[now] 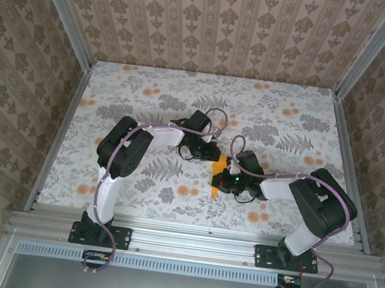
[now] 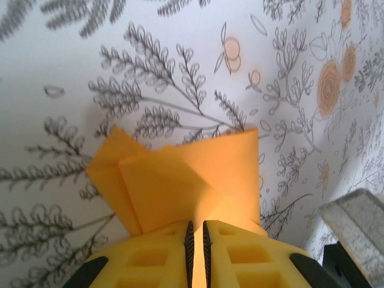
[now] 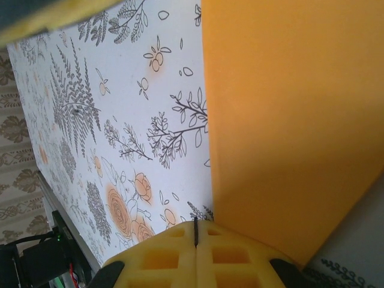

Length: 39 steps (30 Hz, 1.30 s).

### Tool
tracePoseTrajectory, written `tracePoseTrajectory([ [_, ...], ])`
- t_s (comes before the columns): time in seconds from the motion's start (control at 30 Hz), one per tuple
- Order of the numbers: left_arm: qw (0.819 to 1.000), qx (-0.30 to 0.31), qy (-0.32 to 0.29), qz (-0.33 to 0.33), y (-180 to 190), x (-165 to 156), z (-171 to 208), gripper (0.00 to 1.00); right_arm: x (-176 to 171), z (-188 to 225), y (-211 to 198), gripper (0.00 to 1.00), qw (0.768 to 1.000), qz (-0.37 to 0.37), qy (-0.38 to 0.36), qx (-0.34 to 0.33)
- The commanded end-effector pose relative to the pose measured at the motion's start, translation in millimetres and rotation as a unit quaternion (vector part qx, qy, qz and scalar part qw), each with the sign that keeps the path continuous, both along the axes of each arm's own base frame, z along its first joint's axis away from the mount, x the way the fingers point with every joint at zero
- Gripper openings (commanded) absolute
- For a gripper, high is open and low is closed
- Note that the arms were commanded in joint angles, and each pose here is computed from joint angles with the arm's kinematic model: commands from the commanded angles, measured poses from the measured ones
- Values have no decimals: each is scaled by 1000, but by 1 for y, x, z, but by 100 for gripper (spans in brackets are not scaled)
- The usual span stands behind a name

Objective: Fold a paper plane with a square sheet of paper (pick it up from the middle)

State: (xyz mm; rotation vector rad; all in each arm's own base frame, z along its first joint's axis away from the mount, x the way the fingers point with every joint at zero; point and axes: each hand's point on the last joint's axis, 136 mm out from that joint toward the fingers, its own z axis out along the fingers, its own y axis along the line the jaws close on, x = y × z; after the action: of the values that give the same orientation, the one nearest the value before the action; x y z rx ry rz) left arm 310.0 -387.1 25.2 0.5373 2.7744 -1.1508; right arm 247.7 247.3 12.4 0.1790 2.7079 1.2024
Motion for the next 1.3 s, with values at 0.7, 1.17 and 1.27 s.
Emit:
tracePoseTrajectory([
  [0.7,994,102,-38,27,27,39,-49,17,-81,-34,-35,0,990,16,113,-87],
  [1.17,995,96,-30,16,24,32,-50,17,-102,-39,-43,0,987,19,127,-99],
  [1.27,995,95,-29,16,24,31,-50,17,-107,-42,-42,0,986,25,134,-101],
])
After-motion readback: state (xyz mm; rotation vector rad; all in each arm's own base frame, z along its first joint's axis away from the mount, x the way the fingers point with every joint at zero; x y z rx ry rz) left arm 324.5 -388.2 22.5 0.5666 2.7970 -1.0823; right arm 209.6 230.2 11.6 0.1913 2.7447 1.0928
